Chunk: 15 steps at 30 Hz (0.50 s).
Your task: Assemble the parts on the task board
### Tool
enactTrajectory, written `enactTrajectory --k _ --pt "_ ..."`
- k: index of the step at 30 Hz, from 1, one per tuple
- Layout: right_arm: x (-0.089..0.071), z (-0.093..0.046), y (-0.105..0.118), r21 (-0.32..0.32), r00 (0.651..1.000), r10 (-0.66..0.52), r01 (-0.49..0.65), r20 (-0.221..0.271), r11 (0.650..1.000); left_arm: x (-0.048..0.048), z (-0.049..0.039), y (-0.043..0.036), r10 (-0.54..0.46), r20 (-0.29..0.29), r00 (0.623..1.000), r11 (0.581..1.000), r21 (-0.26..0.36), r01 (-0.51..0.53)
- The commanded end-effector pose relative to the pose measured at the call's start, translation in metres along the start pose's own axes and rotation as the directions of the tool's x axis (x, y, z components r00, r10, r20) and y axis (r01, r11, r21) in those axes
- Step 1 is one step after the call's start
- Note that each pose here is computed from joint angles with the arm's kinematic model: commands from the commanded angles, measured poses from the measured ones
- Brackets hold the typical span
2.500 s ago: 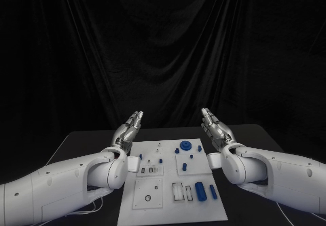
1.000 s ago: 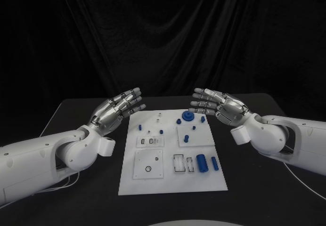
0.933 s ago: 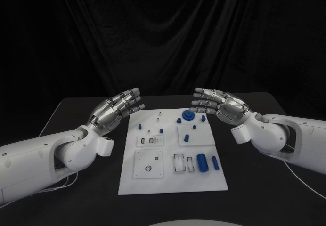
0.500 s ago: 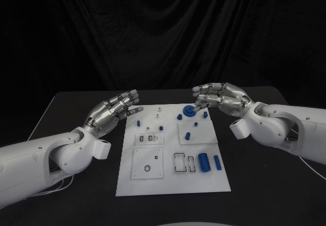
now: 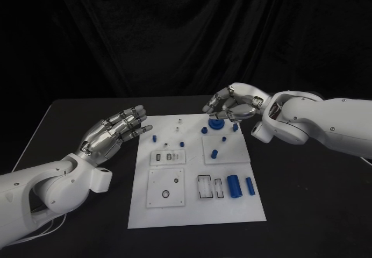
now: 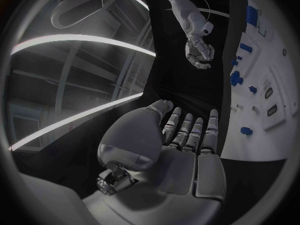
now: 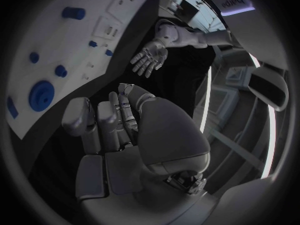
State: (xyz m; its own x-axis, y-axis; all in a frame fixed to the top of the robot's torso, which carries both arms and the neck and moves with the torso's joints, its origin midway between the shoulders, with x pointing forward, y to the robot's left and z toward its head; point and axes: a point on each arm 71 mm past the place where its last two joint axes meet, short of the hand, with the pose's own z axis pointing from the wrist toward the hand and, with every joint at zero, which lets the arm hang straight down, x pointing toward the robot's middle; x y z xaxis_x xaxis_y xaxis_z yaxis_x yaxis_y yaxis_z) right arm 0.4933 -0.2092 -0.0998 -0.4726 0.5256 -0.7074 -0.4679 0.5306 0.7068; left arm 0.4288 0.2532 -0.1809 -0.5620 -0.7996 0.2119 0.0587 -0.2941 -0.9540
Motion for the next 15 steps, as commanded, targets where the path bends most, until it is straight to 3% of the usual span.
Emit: enactTrajectory --k 1,5,11,15 --pt "-0.002 0.005 0.0 0.121 0.899 -0.436 0.438 -0.042 0.891 0.0022 -0.0046 -0.0247 0.014 -0.002 1.0 0.951 0.31 -0.013" --pt "0.0 0.014 0.01 0.108 0.798 -0.602 0.602 -0.034 0.791 0.0018 -0.0081 -0.0272 0.016 0.005 1.0 0.95 0.313 -0.017" --pt "0.005 0.021 0.02 0.092 0.667 -0.745 0.743 -0.024 0.663 0.0017 -0.0126 -0.0298 0.014 0.006 1.0 0.951 0.309 -0.015" --pt "0.007 0.022 0.023 0.09 0.609 -0.793 0.791 -0.019 0.605 0.0024 -0.0143 -0.0308 0.012 0.007 1.0 0.951 0.31 -0.014"
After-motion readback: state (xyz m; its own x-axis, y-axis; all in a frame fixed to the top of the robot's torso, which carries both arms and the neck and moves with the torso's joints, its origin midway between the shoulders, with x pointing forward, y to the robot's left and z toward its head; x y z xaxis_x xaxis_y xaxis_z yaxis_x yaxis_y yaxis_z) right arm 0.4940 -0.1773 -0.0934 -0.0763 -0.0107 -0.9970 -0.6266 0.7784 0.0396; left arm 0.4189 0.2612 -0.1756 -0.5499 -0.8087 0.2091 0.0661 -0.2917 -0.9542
